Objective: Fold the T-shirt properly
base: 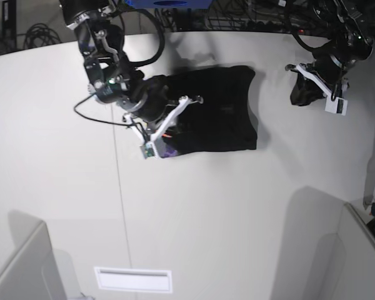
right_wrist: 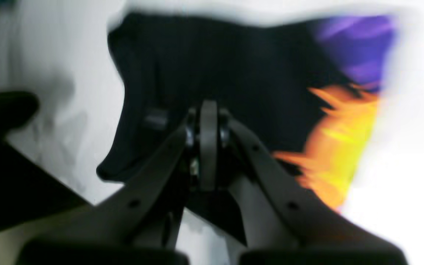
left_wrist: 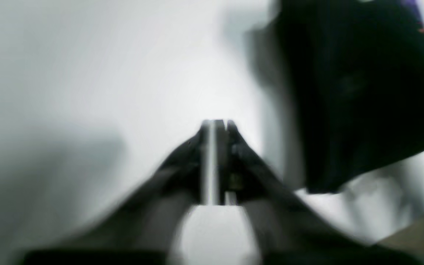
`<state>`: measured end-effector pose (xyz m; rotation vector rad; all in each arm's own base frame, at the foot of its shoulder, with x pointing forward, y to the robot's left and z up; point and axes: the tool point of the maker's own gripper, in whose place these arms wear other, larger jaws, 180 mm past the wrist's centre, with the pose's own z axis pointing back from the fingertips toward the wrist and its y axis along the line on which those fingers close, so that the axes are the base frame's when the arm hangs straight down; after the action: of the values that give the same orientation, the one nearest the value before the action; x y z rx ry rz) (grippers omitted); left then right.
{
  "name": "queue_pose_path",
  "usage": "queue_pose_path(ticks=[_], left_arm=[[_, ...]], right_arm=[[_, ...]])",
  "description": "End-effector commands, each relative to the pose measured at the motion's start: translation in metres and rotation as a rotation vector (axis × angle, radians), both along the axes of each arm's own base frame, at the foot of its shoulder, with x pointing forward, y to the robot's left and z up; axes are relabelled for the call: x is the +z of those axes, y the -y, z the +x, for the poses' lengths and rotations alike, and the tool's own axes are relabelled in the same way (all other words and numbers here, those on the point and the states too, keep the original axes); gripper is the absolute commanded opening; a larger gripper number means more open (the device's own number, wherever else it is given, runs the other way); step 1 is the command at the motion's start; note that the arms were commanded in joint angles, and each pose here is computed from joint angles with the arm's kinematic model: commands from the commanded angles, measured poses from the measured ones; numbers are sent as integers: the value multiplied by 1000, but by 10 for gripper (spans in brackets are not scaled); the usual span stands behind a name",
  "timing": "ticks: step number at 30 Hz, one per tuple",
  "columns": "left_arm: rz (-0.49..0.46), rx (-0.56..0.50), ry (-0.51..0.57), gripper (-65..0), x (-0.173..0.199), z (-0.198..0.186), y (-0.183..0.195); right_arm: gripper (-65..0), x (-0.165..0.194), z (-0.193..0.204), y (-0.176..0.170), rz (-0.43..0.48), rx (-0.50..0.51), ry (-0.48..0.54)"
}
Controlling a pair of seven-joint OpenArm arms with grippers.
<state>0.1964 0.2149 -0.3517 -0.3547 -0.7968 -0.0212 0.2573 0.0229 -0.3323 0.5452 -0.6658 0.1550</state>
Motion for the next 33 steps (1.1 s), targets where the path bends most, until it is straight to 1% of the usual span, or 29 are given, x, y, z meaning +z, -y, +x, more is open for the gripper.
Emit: queue_pose_path(ticks=[1,2,4,5,7,10,13,20,23,26,31,33], left_arm=[[-19,-15,44,-372,10,4,3],[-36,-13,53,-286,12,4,6],[-51,-22,58,-140,12,7,11],[-66,-37,54,-87,10,8,17],[-101,-76,52,-30,6,15,33],[-169,-105,11,-18,-12,19,52],[-246,-80,-19,-18,-29,25,63],[-345,-47,-77,-18,-56,40,75],[-354,-45,-78,-18,-57,43,76],[-353,-52,-53,-18,-48,44,76],[-406,-50,-2,-18,-34,52,80],[-423,-7,-27,-18,-37,58,80]], right_arm=[[-650,12,6,6,18,-18,43],[-650,10,7,15,7,-38,39],[-650,5,10,32,-15,-76,31],[-650,2,7,36,-18,-86,19],[-650,-4,2,43,-28,-101,1],[-650,-7,-1,44,-34,-97,-6],[-650,-8,-1,45,-34,-100,-9],[-650,-8,-2,44,-34,-97,-9],[-650,-8,-2,44,-34,-97,-9],[-650,-8,-2,44,-34,-97,-9],[-650,-7,-1,44,-34,-97,-6],[-650,-6,0,44,-34,-97,-3]])
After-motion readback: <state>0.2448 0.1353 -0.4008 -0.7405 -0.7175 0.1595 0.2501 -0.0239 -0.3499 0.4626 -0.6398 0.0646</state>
